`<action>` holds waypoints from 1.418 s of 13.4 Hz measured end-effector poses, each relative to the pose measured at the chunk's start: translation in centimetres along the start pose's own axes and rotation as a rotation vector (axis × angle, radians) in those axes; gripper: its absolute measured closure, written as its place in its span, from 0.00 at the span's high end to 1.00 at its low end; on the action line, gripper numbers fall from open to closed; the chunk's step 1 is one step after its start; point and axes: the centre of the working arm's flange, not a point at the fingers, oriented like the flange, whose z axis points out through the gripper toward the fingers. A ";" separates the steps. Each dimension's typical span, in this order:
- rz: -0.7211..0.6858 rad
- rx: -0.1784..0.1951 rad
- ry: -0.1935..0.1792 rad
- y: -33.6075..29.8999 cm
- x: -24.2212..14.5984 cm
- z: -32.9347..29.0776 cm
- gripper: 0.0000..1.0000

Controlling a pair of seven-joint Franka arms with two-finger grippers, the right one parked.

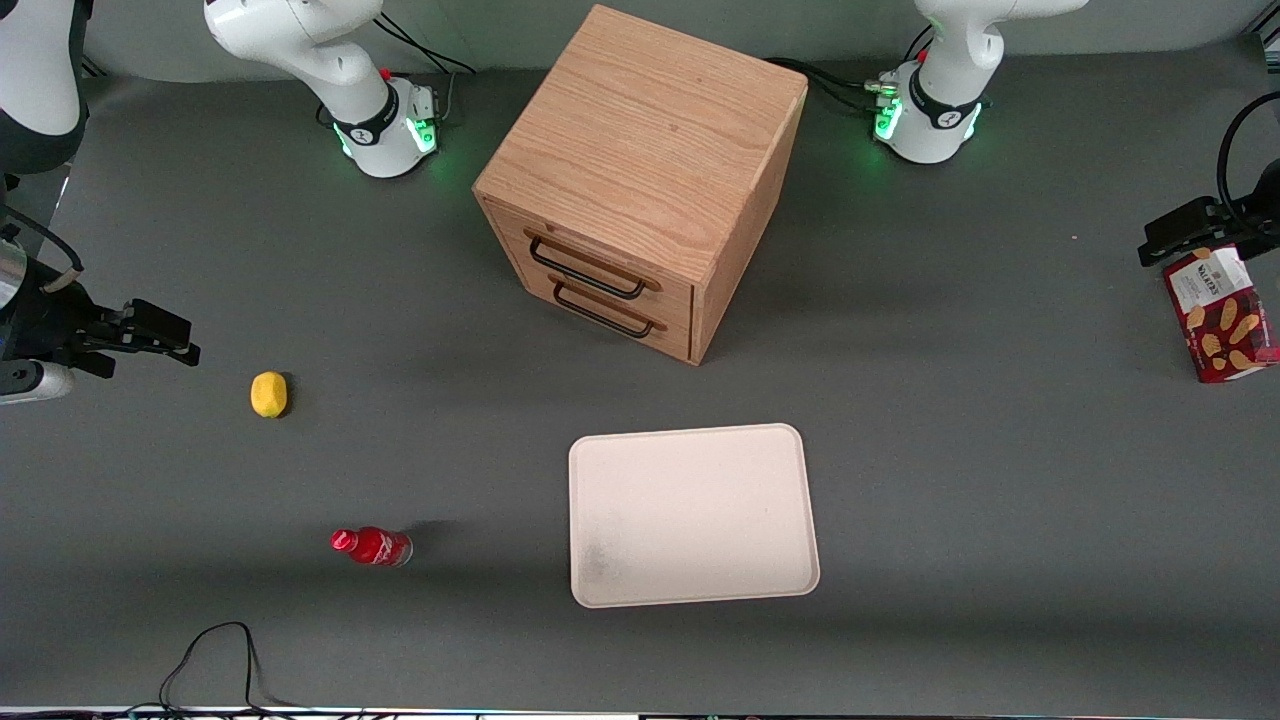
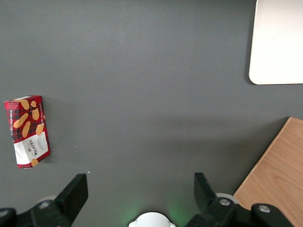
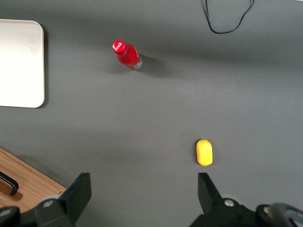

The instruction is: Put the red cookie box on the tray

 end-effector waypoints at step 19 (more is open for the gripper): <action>-0.022 0.043 0.021 -1.2 -0.1 -1.1 1.00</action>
